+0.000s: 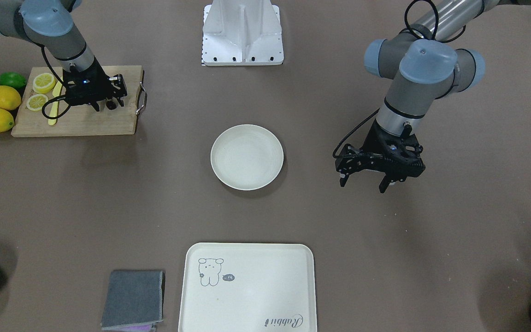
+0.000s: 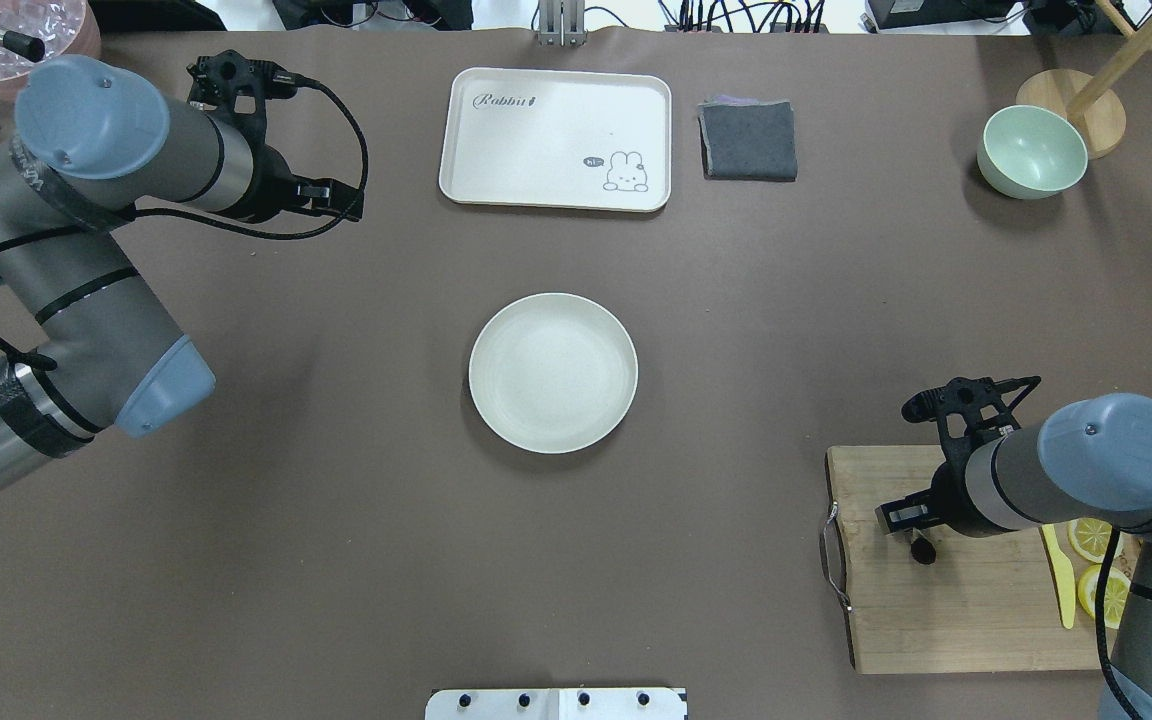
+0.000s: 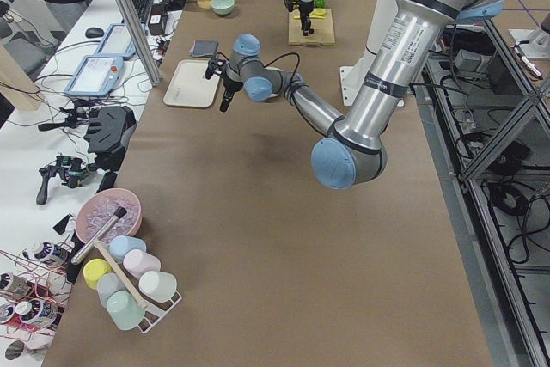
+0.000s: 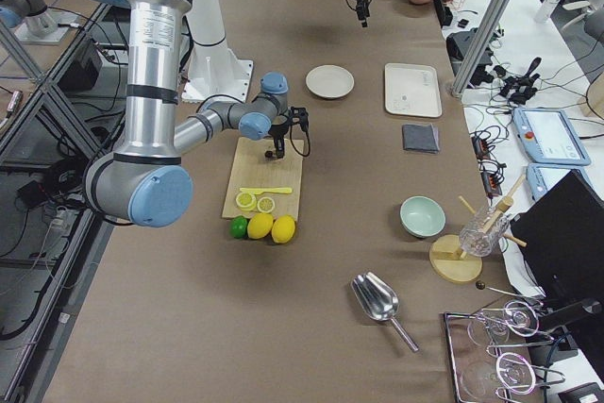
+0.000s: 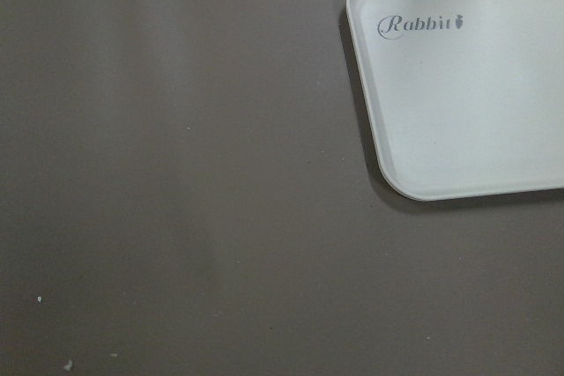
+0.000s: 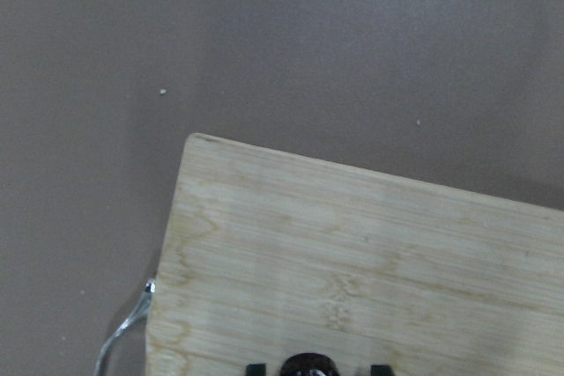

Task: Place red cherry on plate
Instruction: 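Grasp the two dark red cherries on the cutting board with the right gripper and lift, then carry the cherries with the right gripper over the white plate and lower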

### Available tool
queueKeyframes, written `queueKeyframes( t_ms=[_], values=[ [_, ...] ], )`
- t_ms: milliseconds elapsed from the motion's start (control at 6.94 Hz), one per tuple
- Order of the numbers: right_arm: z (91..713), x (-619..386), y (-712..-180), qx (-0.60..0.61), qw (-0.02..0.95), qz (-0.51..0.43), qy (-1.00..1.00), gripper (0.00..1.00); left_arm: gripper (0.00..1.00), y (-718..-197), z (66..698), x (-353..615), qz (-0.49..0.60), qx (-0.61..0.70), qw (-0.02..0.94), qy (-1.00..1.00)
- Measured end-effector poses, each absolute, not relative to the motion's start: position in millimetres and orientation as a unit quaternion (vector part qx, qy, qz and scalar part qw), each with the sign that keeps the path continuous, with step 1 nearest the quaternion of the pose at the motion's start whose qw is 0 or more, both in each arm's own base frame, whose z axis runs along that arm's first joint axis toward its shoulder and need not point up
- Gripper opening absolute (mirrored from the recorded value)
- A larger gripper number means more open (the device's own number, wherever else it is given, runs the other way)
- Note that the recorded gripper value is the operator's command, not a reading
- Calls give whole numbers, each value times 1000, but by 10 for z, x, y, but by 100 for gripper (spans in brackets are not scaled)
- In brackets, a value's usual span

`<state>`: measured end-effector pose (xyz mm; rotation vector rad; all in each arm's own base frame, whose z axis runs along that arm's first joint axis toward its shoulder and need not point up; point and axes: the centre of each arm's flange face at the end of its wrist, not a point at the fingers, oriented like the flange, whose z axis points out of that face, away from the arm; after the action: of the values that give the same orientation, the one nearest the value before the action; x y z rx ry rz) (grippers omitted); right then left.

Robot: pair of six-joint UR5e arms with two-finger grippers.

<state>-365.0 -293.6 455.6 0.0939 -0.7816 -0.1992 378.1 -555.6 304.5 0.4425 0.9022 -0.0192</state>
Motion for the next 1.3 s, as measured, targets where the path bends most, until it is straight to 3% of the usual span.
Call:
queueKeyframes(
  t_ms=[864,1296],
  values=[
    [3981,-3330,-3288,61,899,-67,-428,0,98,-5627,3213,3571,-15,216,880,424],
    [2993,-3842,-3925,58,903,-44,-423,0,98,-5806,3973,2613,6,210,897,390]
  ],
)
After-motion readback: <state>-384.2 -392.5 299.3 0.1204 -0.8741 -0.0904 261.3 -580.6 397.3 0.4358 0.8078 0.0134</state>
